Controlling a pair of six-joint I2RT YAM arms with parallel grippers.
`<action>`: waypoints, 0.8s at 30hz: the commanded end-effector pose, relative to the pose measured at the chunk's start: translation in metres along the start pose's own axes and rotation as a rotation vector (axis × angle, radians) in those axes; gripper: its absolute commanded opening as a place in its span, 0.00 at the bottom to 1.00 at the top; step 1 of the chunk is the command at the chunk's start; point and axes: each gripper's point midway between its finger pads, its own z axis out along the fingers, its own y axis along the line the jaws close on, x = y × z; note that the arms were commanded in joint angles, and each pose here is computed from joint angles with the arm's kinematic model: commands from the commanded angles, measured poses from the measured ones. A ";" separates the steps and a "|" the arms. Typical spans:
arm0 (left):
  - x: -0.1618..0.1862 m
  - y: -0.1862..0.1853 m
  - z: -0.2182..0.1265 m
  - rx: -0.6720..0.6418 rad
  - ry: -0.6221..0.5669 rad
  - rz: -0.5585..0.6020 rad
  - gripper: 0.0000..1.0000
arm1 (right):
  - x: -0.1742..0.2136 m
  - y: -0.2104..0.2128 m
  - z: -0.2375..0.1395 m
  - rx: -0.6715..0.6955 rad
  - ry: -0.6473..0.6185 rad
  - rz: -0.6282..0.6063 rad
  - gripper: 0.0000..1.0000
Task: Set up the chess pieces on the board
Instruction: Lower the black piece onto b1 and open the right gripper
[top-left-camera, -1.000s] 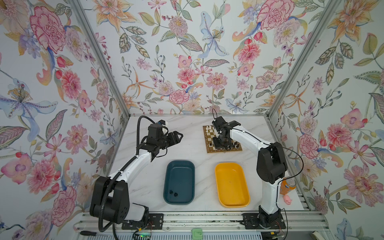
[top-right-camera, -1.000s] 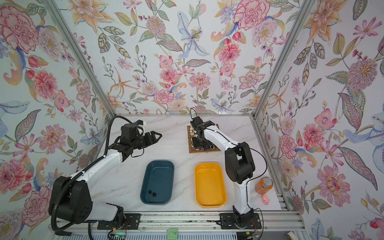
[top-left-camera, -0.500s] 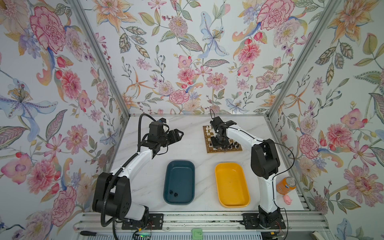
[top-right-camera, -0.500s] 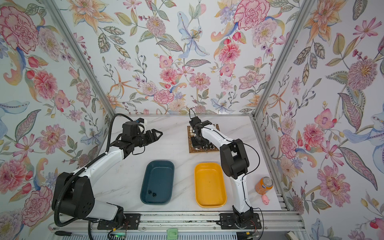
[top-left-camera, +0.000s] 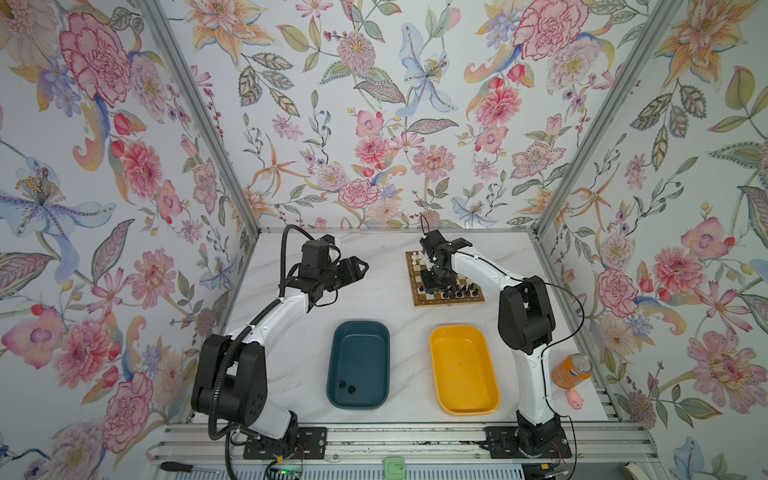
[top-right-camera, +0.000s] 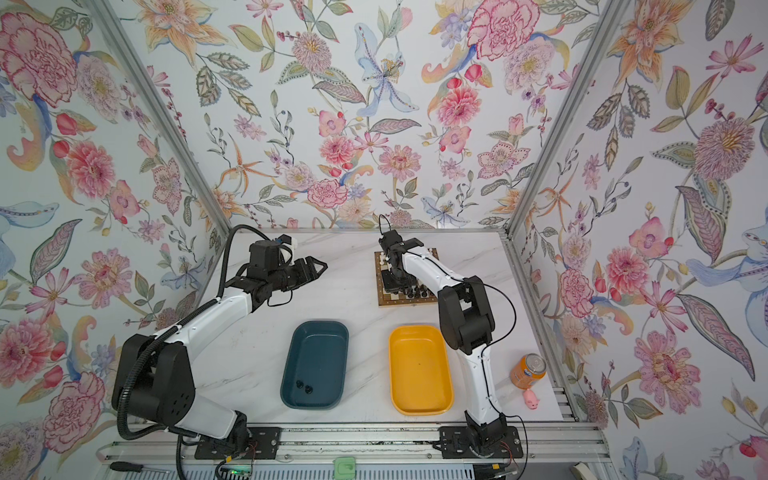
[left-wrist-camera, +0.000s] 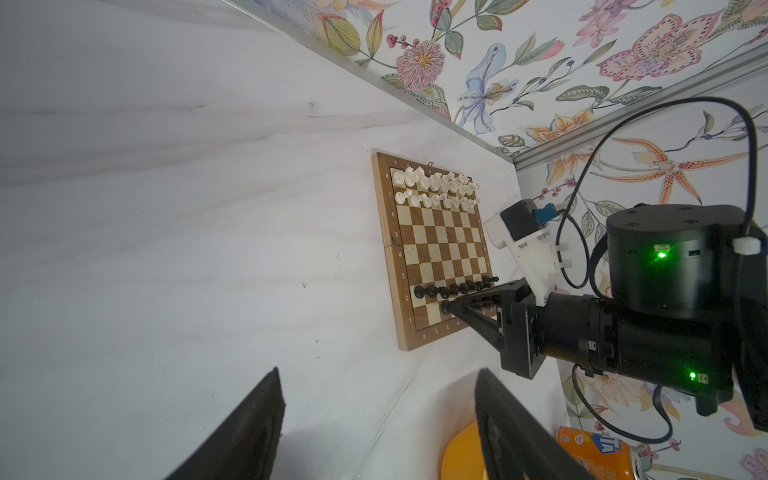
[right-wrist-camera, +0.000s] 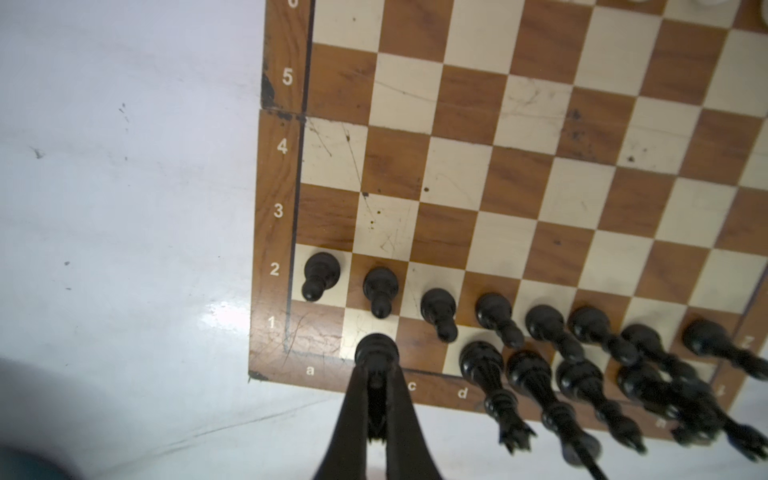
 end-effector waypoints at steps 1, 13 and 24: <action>-0.008 -0.005 0.001 0.011 -0.003 0.022 0.74 | 0.005 0.002 0.012 -0.004 0.044 -0.013 0.04; -0.010 0.003 -0.001 0.007 -0.007 0.011 0.73 | 0.011 0.005 0.019 -0.009 0.072 -0.016 0.05; -0.011 0.007 0.000 0.006 -0.009 0.005 0.73 | 0.024 0.005 0.015 0.000 0.091 -0.015 0.05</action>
